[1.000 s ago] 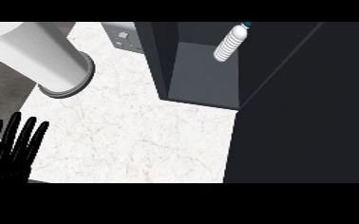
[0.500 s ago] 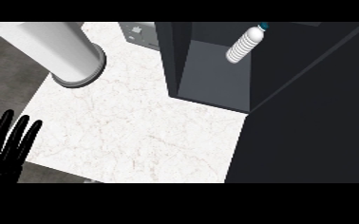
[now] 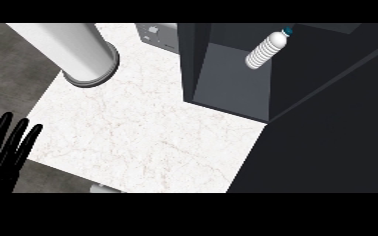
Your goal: Pick up the bottled water, place it into the cabinet and close the cabinet
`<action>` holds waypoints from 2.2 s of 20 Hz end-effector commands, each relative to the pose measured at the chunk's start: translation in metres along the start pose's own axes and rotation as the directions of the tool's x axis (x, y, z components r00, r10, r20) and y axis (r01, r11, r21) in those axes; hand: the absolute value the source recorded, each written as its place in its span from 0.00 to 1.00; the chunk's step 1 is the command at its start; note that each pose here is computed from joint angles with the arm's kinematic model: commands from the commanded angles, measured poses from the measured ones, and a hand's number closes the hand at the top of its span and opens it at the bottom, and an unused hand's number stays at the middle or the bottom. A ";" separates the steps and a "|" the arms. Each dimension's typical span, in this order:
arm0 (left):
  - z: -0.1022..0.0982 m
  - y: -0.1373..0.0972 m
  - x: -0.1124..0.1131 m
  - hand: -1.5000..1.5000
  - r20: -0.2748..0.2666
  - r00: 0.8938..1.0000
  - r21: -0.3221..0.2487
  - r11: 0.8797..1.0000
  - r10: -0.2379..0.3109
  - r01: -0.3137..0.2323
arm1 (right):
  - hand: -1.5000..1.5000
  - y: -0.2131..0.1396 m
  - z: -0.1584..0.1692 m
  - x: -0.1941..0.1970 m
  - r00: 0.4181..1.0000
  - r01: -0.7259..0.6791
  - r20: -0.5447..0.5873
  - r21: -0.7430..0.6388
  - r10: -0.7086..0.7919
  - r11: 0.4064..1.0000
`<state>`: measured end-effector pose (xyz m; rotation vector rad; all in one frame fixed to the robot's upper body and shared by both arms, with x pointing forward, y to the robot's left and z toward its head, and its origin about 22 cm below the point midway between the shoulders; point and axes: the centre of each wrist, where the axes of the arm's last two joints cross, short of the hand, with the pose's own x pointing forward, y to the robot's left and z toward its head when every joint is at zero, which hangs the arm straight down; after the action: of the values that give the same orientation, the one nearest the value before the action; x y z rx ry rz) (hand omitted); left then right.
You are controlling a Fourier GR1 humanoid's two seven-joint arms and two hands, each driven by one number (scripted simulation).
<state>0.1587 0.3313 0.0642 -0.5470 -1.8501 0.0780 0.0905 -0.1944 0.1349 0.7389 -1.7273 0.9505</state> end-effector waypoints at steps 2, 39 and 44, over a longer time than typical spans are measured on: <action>0.002 0.004 0.002 0.00 -0.014 1.000 -0.012 1.000 -0.003 0.003 | 1.00 0.010 -0.018 0.005 1.000 -0.012 -0.021 0.171 0.016 0.985; -0.010 0.027 0.016 0.00 -0.004 1.000 -0.014 1.000 -0.021 0.021 | 1.00 -0.060 -0.104 -0.030 0.986 -0.033 -0.162 0.110 0.051 0.993; -0.005 0.028 0.011 0.00 0.003 1.000 0.012 1.000 0.000 0.000 | 1.00 -0.071 -0.139 -0.036 0.974 -0.030 -0.222 0.082 0.047 0.996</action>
<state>0.1712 0.3589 0.0698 -0.5395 -1.8559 0.0780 0.1985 -0.1325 0.1457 0.7295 -1.5570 1.1727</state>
